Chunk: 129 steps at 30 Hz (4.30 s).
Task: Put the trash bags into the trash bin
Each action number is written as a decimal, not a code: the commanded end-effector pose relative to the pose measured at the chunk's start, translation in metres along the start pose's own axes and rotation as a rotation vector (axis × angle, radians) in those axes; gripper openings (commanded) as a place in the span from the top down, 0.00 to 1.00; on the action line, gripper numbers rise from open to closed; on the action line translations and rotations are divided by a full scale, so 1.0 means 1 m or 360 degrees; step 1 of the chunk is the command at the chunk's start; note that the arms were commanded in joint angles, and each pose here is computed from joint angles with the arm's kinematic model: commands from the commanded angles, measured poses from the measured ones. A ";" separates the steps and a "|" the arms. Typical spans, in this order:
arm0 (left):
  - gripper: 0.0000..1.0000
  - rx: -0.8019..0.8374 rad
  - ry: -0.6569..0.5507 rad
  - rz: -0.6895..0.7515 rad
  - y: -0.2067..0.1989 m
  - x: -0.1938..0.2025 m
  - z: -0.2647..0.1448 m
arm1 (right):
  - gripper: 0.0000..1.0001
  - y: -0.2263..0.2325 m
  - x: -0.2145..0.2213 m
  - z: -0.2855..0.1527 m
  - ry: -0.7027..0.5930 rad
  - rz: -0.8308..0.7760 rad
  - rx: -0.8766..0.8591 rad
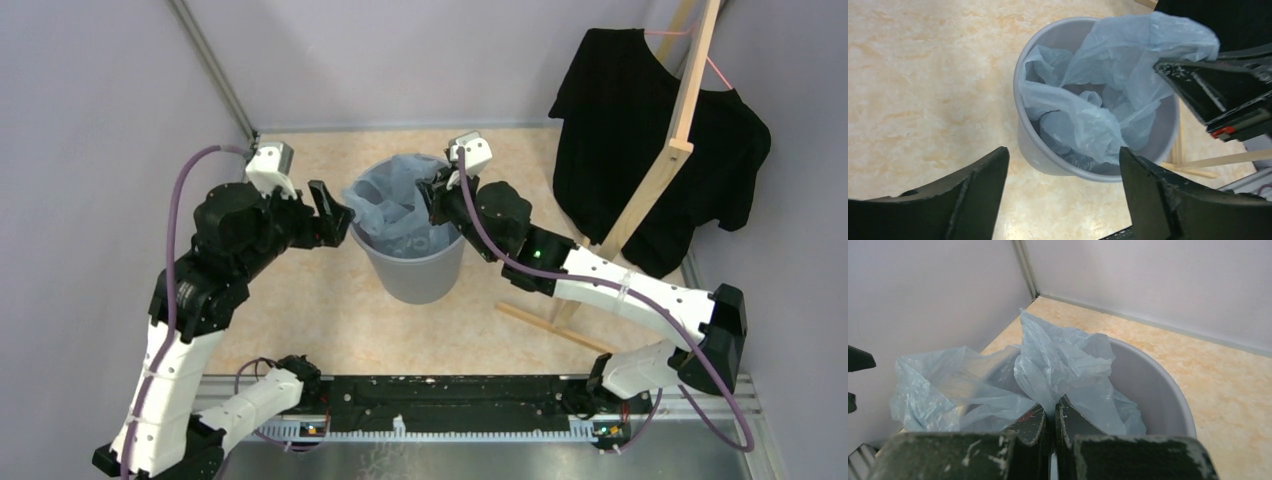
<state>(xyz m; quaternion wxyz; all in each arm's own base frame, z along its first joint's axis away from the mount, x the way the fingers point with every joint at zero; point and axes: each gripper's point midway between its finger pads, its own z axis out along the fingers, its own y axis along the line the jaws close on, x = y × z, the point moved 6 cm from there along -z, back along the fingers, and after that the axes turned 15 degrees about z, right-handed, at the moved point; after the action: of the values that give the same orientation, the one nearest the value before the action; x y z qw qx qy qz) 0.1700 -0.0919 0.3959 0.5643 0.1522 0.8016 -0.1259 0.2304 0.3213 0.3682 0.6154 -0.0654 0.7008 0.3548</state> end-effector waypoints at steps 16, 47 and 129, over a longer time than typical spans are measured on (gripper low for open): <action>0.10 0.0009 0.0197 -0.0776 -0.024 -0.014 0.027 | 1.00 0.015 -0.028 -0.019 -0.0146 0.0139 -0.0154; 1.00 -0.0420 -0.0007 -0.0042 0.031 0.026 0.001 | 0.98 -0.045 -0.014 -0.085 0.0175 0.0123 0.0357; 0.88 -0.0038 -0.0094 -0.0581 0.000 0.034 0.048 | 0.60 -0.053 -0.001 -0.062 0.0270 0.0523 0.0363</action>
<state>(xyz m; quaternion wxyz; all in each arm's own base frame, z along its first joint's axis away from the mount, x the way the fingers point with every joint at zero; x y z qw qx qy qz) 0.1962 -0.1074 0.3291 0.5148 -0.0118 0.8298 -0.2150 0.2015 0.2382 0.3327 0.4753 0.0974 0.8038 0.3442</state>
